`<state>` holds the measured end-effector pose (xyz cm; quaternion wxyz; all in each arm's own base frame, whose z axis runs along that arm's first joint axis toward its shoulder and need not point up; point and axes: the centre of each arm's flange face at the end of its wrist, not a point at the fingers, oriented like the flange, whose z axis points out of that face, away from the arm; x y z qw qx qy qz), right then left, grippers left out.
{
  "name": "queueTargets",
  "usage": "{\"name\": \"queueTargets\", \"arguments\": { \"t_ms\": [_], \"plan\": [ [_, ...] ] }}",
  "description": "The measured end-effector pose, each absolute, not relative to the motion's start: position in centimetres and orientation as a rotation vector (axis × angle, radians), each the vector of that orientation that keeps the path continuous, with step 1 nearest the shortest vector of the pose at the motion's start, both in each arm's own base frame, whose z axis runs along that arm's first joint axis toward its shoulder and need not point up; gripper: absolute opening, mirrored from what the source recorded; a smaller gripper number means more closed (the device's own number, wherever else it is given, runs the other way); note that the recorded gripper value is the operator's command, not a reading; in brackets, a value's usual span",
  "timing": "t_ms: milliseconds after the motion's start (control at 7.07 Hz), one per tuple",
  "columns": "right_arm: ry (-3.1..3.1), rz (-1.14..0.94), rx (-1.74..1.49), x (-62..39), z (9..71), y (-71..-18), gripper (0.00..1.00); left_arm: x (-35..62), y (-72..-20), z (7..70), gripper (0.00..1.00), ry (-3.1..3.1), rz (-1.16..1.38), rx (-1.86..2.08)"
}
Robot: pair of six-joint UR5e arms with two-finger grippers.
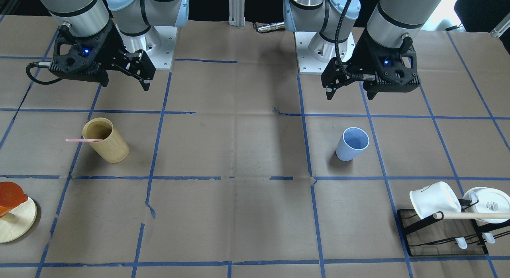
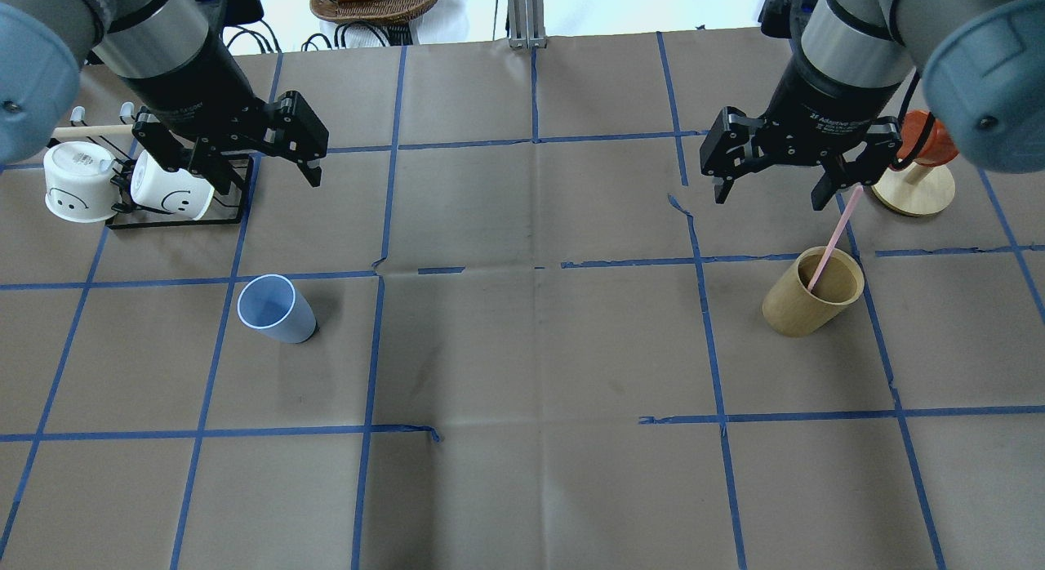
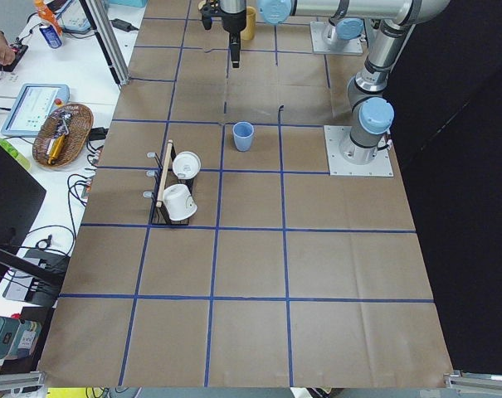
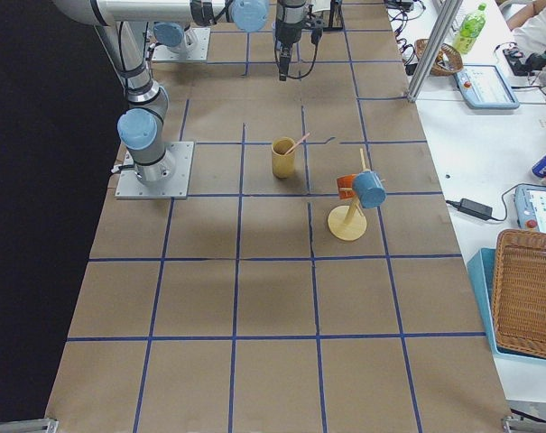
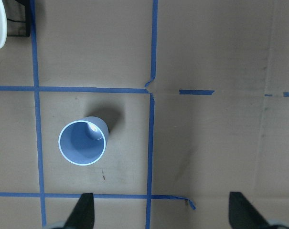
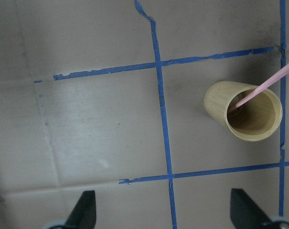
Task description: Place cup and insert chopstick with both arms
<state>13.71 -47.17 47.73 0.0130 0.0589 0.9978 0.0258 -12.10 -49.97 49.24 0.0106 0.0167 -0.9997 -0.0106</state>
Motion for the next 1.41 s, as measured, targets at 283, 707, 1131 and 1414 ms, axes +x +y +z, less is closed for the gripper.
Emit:
{"name": "queueTargets", "arguments": {
  "t_ms": [283,707,1131,1414],
  "plan": [
    [3.109,0.082,0.183,13.7,47.7,-47.2,1.0,-12.1,-50.0,49.1,1.0,-3.121,-0.036,0.046],
    [3.1,0.082,0.171,13.8,47.7,-47.2,1.0,-12.0,-50.0,49.1,1.0,-3.121,-0.037,0.042],
    [3.077,0.076,0.025,14.1,47.8,-47.1,1.0,-11.8,-50.1,48.9,1.0,-3.125,-0.043,0.035],
    [3.067,0.071,-0.164,13.5,47.6,-47.5,1.0,-10.4,-50.2,49.3,1.0,-3.128,-0.03,0.069]
  ]
}}
